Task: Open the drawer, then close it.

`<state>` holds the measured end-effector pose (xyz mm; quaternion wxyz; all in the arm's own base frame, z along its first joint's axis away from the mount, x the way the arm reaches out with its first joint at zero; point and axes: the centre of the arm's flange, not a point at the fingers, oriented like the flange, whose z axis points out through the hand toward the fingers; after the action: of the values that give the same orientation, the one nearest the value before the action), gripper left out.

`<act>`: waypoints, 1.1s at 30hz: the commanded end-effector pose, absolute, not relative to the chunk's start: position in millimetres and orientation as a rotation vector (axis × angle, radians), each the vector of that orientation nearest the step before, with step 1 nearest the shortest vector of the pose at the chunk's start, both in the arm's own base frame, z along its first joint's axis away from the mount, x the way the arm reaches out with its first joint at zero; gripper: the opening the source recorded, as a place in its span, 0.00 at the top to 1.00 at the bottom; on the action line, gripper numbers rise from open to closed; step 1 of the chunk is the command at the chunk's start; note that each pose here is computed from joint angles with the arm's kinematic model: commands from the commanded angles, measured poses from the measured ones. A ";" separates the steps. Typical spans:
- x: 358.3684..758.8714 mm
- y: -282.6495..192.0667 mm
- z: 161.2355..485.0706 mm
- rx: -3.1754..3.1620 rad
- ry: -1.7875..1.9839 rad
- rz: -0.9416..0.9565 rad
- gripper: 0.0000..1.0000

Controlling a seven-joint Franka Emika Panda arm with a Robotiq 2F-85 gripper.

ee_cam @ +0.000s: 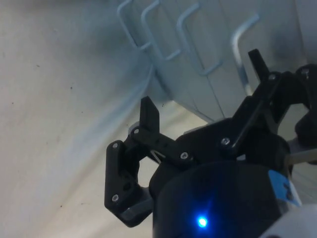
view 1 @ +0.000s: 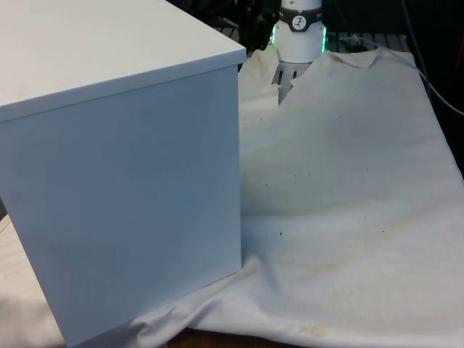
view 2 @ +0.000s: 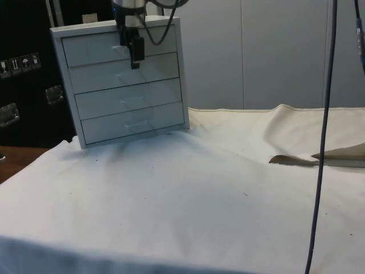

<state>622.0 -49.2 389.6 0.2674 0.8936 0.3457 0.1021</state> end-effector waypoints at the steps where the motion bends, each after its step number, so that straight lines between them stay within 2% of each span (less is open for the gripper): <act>1: 622.4 -50.9 388.4 2.401 0.938 0.285 0.00; 9: 623.2 -55.3 380.3 2.392 0.932 0.280 0.00; 11: 622.6 -53.6 379.0 2.402 0.933 0.267 0.10; 12: 623.9 -54.8 378.7 2.389 0.933 0.279 0.10; 18: 624.9 -55.7 376.8 2.382 0.929 0.287 0.43; 19: 625.0 -55.9 376.3 2.380 0.927 0.287 0.51; 22: 626.3 -59.5 384.4 2.379 0.922 0.290 0.64; 24: 625.3 -56.0 376.9 2.375 0.925 0.289 0.68; 26: 625.3 -56.0 376.9 2.375 0.925 0.289 0.80; 27: 625.3 -56.0 376.9 2.375 0.925 0.289 0.90; 29: 625.3 -56.0 376.9 2.375 0.925 0.289 0.99; 30: 626.3 -59.5 384.4 2.379 0.922 0.290 1.00; 33: 625.3 -56.0 376.9 2.375 0.925 0.289 1.00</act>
<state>626.3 -59.5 384.4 0.2830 0.8886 0.3443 0.1081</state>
